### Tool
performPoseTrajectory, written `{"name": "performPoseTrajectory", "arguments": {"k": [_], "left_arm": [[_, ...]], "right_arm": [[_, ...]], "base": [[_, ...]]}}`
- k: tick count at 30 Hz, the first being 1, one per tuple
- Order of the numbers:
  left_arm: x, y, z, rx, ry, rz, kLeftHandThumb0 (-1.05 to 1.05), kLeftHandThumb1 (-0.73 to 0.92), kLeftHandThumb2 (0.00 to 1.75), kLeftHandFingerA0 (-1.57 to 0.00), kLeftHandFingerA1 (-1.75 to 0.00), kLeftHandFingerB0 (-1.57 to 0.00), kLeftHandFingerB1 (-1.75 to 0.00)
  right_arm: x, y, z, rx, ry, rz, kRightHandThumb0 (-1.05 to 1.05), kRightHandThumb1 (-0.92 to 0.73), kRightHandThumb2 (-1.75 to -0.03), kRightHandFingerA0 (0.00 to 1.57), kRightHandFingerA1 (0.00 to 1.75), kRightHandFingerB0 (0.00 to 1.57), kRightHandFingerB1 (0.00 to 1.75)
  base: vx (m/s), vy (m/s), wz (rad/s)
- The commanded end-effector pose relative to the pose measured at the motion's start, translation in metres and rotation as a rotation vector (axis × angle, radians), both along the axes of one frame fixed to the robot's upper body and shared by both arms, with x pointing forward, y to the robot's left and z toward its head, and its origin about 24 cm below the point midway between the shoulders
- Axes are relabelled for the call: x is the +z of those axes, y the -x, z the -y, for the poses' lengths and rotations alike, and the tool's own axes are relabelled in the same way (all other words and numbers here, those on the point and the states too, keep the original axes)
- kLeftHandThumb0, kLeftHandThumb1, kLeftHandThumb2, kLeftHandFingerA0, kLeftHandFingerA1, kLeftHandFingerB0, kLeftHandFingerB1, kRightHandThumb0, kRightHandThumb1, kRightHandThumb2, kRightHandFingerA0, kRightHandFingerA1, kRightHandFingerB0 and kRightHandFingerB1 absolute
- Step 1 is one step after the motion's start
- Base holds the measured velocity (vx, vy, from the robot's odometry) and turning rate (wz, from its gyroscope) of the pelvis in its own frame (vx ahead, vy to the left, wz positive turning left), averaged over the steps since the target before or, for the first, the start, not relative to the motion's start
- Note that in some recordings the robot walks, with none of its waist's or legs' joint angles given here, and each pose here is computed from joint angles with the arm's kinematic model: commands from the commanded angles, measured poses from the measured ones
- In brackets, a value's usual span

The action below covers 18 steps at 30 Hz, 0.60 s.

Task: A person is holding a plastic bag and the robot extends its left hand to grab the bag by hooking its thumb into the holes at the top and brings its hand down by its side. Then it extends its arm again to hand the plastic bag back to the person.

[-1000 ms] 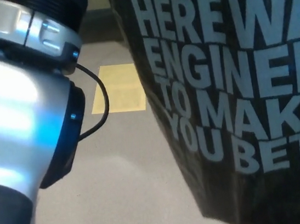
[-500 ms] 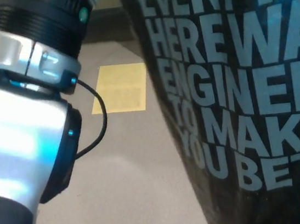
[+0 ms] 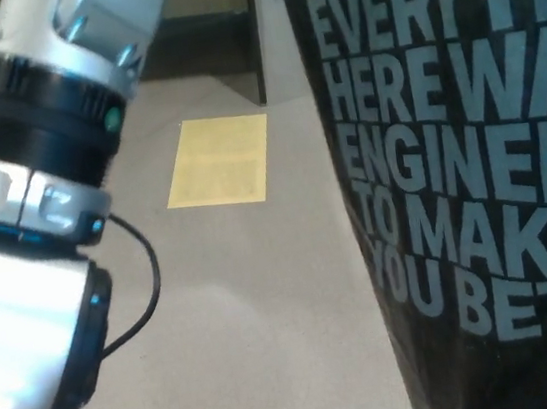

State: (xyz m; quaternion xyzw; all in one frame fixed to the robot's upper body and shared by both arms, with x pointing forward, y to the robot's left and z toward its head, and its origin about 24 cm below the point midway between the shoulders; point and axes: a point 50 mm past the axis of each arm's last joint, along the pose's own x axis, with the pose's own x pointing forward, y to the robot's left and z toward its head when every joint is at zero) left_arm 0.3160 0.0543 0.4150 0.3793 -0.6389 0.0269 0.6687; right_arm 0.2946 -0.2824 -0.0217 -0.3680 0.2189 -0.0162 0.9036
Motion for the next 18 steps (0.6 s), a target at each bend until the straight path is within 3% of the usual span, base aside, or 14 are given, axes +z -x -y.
{"name": "performPoseTrajectory", "arguments": {"k": [1, 6, 7, 10, 11, 15, 18], "left_arm": [[-0.020, 0.000, -0.020, 0.021, -0.033, -0.053, -0.84, 0.46, 0.89, 0.00, 0.00, 0.00, -0.05], [-0.050, 0.007, -0.042, 0.034, -0.054, -0.084, -0.85, 0.46, 0.90, 0.00, 0.00, 0.00, -0.06], [-0.057, 0.008, -0.046, 0.024, -0.053, -0.108, -0.93, 0.55, 0.58, 0.00, -0.05, 0.00, 0.00], [-0.078, 0.012, -0.061, 0.033, -0.043, -0.166, -0.97, 0.56, 0.60, 0.00, -0.03, 0.00, 0.00], [-0.088, 0.013, -0.069, 0.037, -0.040, -0.180, -0.88, 0.49, 0.89, 0.00, -0.02, 0.00, 0.00], [-0.146, 0.016, -0.103, 0.102, -0.001, -0.289, -0.84, 0.47, 0.87, 0.00, 0.00, 0.00, 0.00], [-0.194, 0.016, -0.131, 0.195, 0.037, -0.389, -0.76, 0.43, 0.85, -0.01, -0.14, 0.00, -0.03]], "right_arm": [[-0.004, 0.005, 0.002, -0.006, 0.005, -0.010, -0.32, -0.67, -0.61, 0.75, 0.52, 0.57, 0.41], [-0.005, 0.005, 0.002, -0.006, 0.001, -0.013, -0.31, -0.67, -0.60, 0.75, 0.53, 0.58, 0.42], [-0.005, 0.006, 0.002, -0.006, 0.000, -0.014, -0.31, -0.67, -0.61, 0.75, 0.53, 0.58, 0.42], [-0.003, 0.004, 0.002, -0.008, 0.000, -0.001, -0.32, -0.66, -0.60, 0.75, 0.54, 0.58, 0.42], [-0.002, 0.004, 0.002, -0.009, 0.001, 0.001, -0.32, -0.66, -0.60, 0.75, 0.53, 0.58, 0.42], [0.000, 0.002, 0.004, -0.019, 0.004, 0.005, -0.32, -0.67, -0.61, 0.75, 0.52, 0.58, 0.41], [0.001, 0.001, 0.002, -0.017, -0.003, 0.013, -0.32, -0.67, -0.60, 0.77, 0.58, 0.58, 0.42]], "base": [[0.00, 0.000, 0.00], [0.00, 0.000, 0.00], [0.00, 0.000, 0.00], [0.00, 0.000, 0.00], [0.00, 0.000, 0.00], [0.00, 0.000, 0.00], [0.00, 0.000, 0.00]]}}
